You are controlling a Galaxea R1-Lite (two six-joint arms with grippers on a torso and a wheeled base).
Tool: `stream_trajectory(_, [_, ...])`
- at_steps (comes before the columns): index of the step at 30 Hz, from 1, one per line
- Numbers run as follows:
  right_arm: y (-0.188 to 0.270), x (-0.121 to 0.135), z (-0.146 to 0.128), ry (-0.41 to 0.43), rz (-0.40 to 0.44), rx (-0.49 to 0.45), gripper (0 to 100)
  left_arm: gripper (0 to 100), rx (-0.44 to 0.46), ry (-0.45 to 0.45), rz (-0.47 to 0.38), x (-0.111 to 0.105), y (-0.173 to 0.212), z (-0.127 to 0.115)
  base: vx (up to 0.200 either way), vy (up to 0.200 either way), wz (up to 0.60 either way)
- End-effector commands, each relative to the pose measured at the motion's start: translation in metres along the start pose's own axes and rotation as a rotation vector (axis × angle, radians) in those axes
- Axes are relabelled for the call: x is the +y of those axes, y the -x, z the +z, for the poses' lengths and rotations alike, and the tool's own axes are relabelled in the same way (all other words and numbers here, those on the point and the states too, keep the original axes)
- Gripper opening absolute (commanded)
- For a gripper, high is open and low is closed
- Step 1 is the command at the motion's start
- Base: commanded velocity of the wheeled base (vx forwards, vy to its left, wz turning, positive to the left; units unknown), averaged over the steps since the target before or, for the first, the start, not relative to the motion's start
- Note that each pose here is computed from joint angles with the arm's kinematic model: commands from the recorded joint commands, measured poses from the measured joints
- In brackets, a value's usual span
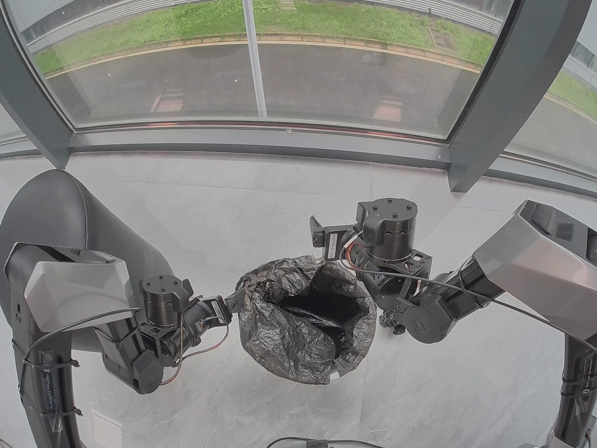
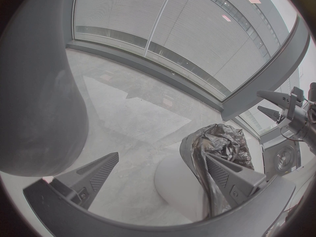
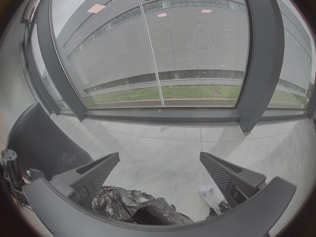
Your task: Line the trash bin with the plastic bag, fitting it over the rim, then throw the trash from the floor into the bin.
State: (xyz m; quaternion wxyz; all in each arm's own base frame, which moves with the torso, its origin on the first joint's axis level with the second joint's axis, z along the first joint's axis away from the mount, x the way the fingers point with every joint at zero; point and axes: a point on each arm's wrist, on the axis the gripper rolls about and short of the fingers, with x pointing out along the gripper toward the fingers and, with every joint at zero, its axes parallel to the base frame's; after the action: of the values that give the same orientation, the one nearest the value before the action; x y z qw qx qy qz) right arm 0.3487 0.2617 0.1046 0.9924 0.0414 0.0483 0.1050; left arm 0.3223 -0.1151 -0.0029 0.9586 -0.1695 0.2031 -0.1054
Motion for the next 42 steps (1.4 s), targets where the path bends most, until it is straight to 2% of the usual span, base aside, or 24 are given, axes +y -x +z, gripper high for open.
stream_trajectory(1, [0.001, 0.000, 0.003, -0.003, 0.002, -0.007, 100, 100, -0.010, -0.002, 0.008, -0.007, 0.042, 0.012, 0.000, 0.000, 0.00])
stream_trajectory(6, [0.002, 0.000, 0.004, -0.004, 0.002, -0.008, 100, 100, 0.031, -0.004, 0.006, -0.002, 0.065, -0.007, 0.000, 0.000, 0.00])
stream_trajectory(11, [0.002, 0.001, 0.004, -0.004, 0.004, -0.010, 100, 100, 0.134, -0.007, 0.024, 0.001, 0.078, -0.030, 0.000, 0.000, 0.00])
stream_trajectory(15, [0.001, 0.000, 0.003, -0.003, 0.002, -0.007, 100, 100, 0.158, 0.023, 0.001, -0.004, 0.080, -0.035, 0.000, 0.000, 0.00])
stream_trajectory(19, [0.001, 0.000, 0.003, -0.003, 0.002, -0.007, 100, 100, 0.185, 0.015, -0.024, -0.012, 0.079, -0.043, 0.000, 0.000, 0.00])
stream_trajectory(26, [0.001, 0.000, 0.003, -0.004, 0.002, -0.006, 100, 100, 0.191, 0.008, -0.045, -0.019, 0.071, -0.049, 0.000, 0.000, 0.00])
stream_trajectory(42, [0.000, 0.000, 0.000, -0.022, 0.001, 0.000, 100, 100, 0.181, 0.007, 0.020, -0.003, 0.038, -0.062, 0.000, 0.000, 0.00])
